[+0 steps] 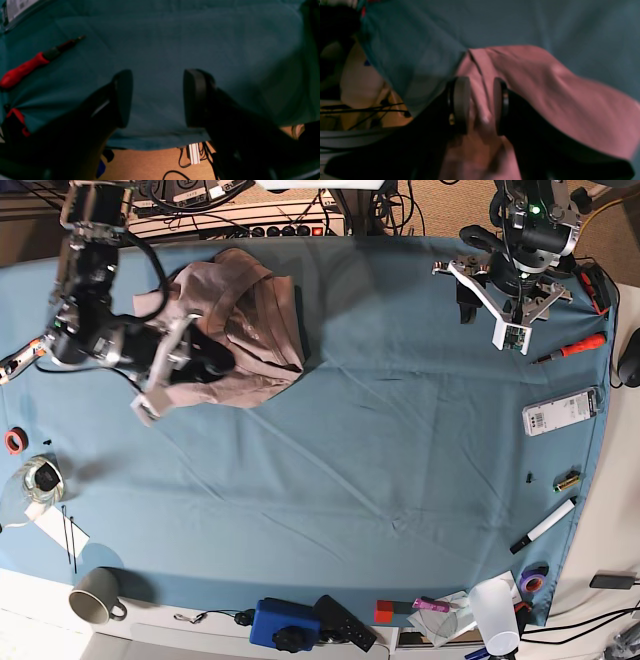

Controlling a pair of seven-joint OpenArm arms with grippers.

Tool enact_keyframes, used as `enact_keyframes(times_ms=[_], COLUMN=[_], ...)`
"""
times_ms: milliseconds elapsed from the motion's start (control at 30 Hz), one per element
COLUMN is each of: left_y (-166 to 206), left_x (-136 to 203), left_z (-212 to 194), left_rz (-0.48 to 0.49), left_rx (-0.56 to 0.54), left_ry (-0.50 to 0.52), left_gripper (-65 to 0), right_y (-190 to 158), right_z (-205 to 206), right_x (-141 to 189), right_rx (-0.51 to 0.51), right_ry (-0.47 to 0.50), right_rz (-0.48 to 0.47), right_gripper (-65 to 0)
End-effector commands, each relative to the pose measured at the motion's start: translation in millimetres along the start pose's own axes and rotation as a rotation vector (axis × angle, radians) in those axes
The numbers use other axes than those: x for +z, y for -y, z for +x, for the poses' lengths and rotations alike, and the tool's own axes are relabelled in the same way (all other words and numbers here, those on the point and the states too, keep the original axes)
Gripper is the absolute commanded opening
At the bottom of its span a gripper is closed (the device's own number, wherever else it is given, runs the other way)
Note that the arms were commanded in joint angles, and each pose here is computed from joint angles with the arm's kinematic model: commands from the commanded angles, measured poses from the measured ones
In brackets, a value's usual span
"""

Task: Fold the T-shirt properly
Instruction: 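Grasp the bundle edge with the right gripper and tuck it under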

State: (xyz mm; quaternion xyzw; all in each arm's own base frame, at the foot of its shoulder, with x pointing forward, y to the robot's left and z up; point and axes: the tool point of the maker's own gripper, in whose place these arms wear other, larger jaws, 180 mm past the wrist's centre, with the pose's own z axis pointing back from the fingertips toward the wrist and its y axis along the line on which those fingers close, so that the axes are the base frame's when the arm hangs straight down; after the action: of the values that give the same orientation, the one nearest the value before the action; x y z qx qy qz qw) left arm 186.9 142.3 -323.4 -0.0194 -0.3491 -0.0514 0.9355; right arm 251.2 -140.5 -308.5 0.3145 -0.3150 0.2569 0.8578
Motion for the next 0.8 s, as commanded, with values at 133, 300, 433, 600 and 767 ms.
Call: enact_keyframes(times_ms=[133, 300, 433, 600, 767], left_y=[3.4, 4.4, 4.5, 4.5, 3.1], left_x=[3.6, 3.7, 3.7, 3.7, 5.1], left_z=[11.2, 11.1, 11.1, 11.5, 26.3], left_rz=[-0.019, -0.025, -0.025, -0.025, -0.016], left_rx=[0.005, 0.008, 0.008, 0.008, -0.019], left_ry=[0.048, 0.048, 0.048, 0.05, 0.133], left_gripper=[-34.3, -34.3, -34.3, -34.3, -35.6], right_y=[-1.0, -1.7, -7.7, -12.5, -5.1], right_z=[-26.6, -88.2, -105.5, -68.1, -10.1], right_x=[-2.1, -29.9, -38.1, -31.6, 4.2], right_rx=[-0.073, -0.23, -0.27, -0.245, -0.115], right_ry=[-0.041, -0.202, -0.249, -0.121, 0.058], right_rz=[0.033, 0.103, 0.137, 0.176, 0.092], right_gripper=[-47.8, -47.8, -47.8, -47.8, -47.8])
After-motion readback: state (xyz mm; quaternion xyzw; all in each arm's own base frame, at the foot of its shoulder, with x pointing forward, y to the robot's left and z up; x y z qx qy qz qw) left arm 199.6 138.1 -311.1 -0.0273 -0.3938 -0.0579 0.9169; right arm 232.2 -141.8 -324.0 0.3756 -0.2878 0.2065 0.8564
